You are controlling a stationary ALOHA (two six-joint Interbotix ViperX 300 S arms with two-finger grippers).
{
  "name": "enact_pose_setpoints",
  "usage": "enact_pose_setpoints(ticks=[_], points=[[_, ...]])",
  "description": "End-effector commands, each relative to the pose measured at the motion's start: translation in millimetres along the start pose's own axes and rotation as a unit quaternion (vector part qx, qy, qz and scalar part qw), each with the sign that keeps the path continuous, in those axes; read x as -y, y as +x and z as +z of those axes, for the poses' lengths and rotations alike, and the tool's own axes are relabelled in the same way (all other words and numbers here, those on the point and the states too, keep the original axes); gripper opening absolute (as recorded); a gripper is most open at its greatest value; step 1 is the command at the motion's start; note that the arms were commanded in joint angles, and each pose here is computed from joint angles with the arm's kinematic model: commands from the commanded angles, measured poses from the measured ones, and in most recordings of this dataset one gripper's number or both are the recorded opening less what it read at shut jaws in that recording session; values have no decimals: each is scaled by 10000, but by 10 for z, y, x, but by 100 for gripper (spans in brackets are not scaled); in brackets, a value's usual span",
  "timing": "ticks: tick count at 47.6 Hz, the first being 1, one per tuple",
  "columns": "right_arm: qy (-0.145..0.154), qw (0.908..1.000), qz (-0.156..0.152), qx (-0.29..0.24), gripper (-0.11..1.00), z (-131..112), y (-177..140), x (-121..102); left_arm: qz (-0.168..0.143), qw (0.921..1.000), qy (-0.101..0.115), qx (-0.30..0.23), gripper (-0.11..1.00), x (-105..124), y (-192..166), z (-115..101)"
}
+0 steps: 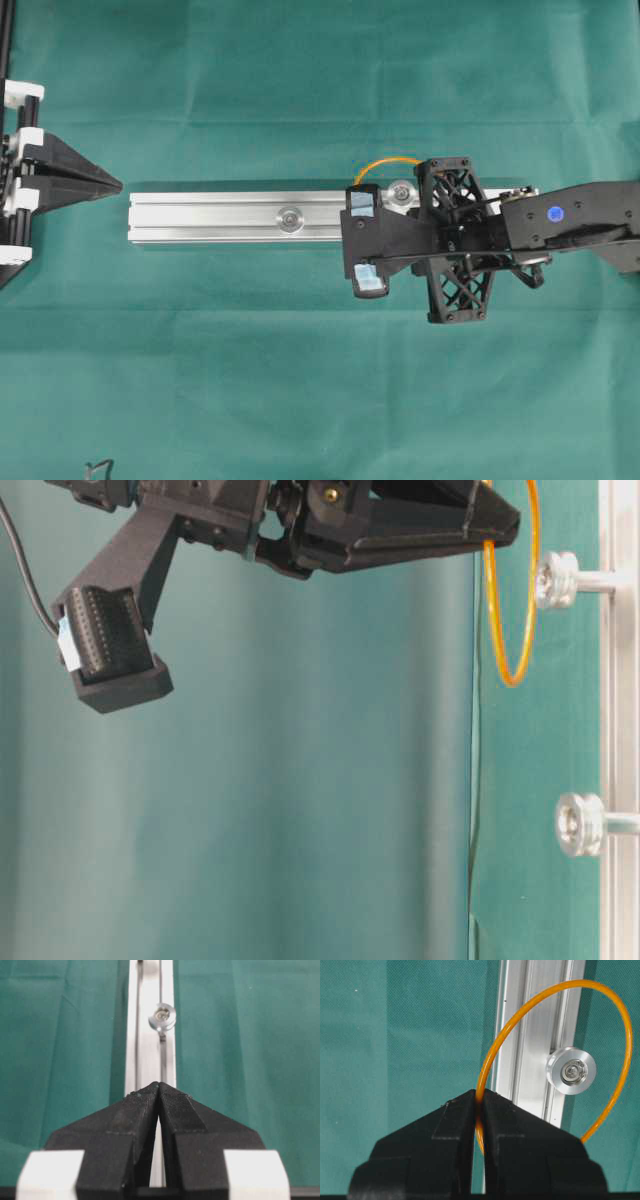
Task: Hook the rubber onto the shaft.
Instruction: 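Carry the band left toward the right-hand metal knob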
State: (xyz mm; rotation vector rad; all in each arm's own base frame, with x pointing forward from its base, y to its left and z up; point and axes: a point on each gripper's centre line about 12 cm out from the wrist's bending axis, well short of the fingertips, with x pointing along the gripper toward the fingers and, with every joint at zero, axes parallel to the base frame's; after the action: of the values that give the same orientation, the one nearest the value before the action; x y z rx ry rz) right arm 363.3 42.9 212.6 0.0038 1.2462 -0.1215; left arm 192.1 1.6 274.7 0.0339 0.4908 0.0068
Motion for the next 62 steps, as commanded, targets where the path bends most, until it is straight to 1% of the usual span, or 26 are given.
enact_pose_setpoints(ticks=[1,27,62], points=[[11,9999,40,124,6,37,-63,-7,17,9999,-9,145,0,-10,-25,123],[-71,9998,81,159,6,45,-85,-82,17,9999,-9,160,0,-10,-28,126],[-353,9989,201,244,6,141,-110,-354,17,9999,-9,137,0,-10,-23,117]])
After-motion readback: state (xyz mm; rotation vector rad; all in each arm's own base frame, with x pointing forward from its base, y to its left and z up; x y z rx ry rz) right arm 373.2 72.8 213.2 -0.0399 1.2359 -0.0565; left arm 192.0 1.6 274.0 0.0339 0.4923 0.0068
